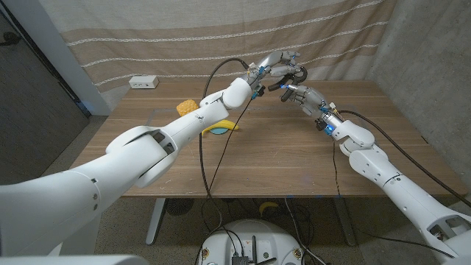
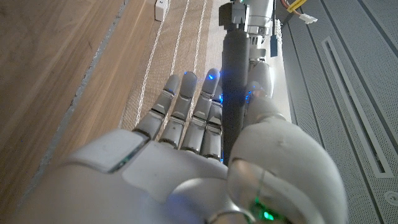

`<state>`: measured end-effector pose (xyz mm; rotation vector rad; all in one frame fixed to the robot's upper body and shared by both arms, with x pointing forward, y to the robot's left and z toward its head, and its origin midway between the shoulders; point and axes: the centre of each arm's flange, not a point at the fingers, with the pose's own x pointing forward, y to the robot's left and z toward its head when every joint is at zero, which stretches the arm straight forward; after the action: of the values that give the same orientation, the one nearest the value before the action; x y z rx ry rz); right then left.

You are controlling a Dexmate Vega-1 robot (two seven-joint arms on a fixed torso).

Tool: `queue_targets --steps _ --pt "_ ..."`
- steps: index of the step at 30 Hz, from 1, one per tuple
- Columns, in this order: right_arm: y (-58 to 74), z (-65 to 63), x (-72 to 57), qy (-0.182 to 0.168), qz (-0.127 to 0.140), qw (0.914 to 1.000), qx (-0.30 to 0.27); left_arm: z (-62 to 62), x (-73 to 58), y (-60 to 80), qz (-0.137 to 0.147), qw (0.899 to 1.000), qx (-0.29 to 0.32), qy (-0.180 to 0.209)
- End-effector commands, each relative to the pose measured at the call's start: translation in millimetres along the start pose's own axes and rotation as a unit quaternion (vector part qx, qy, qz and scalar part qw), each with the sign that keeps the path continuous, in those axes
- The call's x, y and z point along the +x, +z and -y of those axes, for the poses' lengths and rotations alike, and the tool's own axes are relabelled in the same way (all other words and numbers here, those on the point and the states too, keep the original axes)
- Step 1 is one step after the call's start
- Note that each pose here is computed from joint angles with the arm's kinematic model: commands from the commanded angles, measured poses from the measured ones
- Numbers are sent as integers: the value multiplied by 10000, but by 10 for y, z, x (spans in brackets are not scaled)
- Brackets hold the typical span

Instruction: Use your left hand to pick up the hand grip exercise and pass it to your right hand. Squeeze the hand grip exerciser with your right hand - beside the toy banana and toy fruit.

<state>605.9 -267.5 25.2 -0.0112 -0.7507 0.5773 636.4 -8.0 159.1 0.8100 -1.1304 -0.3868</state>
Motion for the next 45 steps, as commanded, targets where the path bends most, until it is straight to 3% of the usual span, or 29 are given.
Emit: queue_targets --steps 1,9,18,33,38,41,45 --pt "89 -21 -76 -183 -13 9992 -342 -13 -59 7 132 9997 -140 160" --pt "125 -52 -130 -354 -13 9977 -571 -17 -103 -35 60 9996 -192 207" --pt "167 -67 -208 -572 223 9962 -618 -56 -149 -66 -97 9995 -263 136" --pt "202 -92 -320 -928 401 9922 -730 -111 -170 -72 -282 9967 -728 -223" --pt "201 -98 -351 -1013 458 9911 -735 -163 -137 -145 -320 9869 -1421 -694" --pt "198 -102 -360 -1052 478 9905 -745 -183 -107 -206 -304 9725 -2041 -1076" --pt "196 -105 -369 -1106 500 9896 -770 -210 -106 -240 -301 9602 -2481 -1250"
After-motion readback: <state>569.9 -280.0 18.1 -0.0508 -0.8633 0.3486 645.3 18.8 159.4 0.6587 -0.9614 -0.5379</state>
